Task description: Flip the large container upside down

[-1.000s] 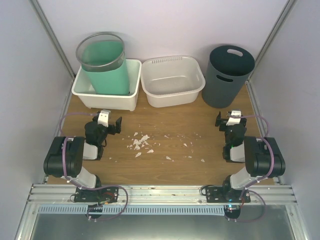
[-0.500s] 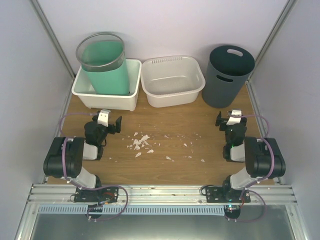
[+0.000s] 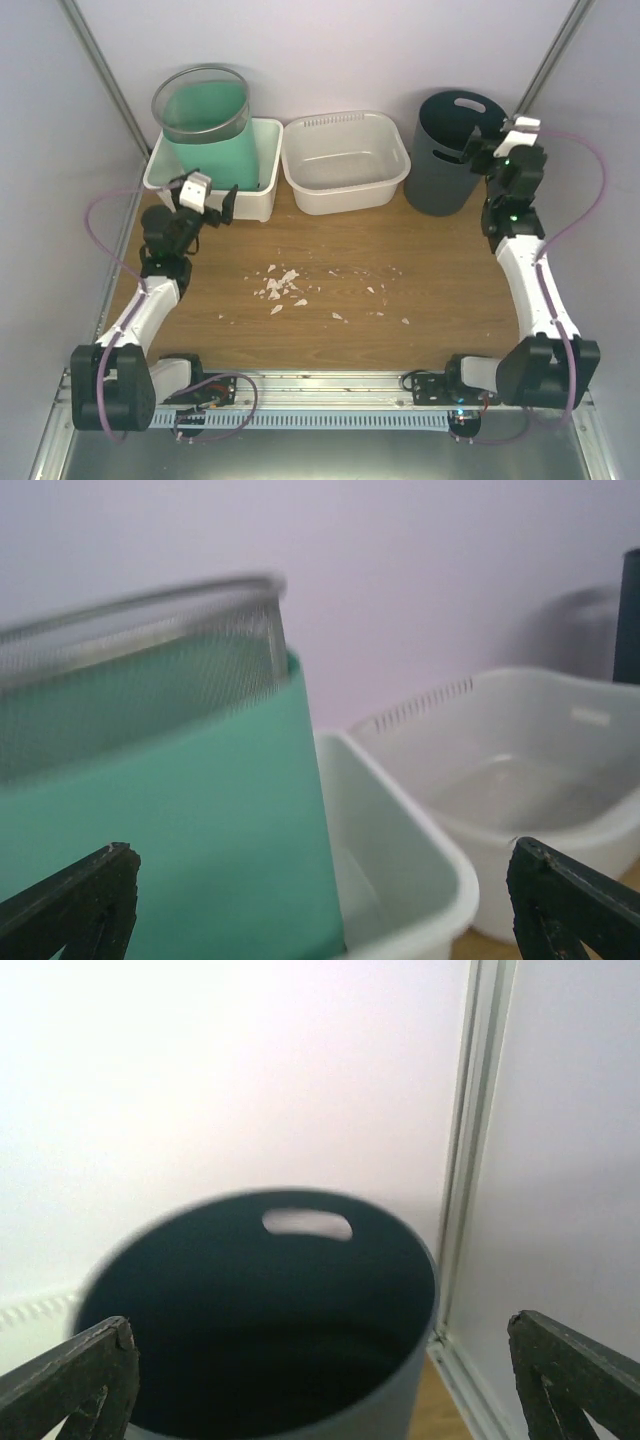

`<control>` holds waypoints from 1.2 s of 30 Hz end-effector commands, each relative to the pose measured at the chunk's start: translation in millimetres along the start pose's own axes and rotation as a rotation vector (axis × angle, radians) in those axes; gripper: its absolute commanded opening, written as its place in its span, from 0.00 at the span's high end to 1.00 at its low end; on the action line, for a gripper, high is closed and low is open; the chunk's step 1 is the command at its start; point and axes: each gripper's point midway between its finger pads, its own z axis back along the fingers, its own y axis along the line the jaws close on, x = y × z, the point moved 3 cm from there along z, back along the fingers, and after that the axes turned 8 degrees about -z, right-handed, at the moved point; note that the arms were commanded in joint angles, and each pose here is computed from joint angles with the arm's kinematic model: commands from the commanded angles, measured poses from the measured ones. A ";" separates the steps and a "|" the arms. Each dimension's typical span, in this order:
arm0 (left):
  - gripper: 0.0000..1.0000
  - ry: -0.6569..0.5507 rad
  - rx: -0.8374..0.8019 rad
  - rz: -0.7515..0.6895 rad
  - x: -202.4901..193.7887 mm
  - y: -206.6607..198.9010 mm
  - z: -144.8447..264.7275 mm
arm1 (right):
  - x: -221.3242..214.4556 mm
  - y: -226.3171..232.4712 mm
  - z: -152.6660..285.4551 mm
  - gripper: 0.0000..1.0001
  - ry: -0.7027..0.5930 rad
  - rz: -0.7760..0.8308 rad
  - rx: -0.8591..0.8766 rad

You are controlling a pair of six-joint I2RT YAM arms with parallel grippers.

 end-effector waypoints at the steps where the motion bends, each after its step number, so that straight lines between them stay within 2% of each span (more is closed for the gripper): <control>1: 0.01 0.060 -0.102 -0.037 32.2 3.7 -11.0 | -13.1 11.0 23.9 0.00 0.288 -0.172 0.043; 5: 0.01 -0.009 -0.098 -0.053 68.9 9.8 -7.0 | -16.0 36.4 45.9 0.00 0.346 -0.429 0.205; 10: 0.01 -0.019 -0.095 -0.019 76.9 10.1 -2.5 | -2.6 56.0 78.9 0.01 0.216 -0.862 0.443; 13: 0.01 -0.035 -0.104 -0.014 78.8 6.8 2.8 | -6.2 59.0 80.0 0.02 0.201 -1.066 0.479; 17: 0.01 -0.043 -0.107 -0.004 77.0 3.6 8.1 | -5.7 60.0 66.3 0.02 0.123 -1.181 0.448; 24: 0.01 -0.053 -0.135 0.036 66.5 -6.3 11.3 | -26.0 98.4 14.6 0.04 0.229 -1.369 0.529; 36: 0.01 -0.079 -0.128 -0.003 69.2 -4.4 5.0 | -25.7 91.4 -7.9 0.05 0.134 -1.458 0.419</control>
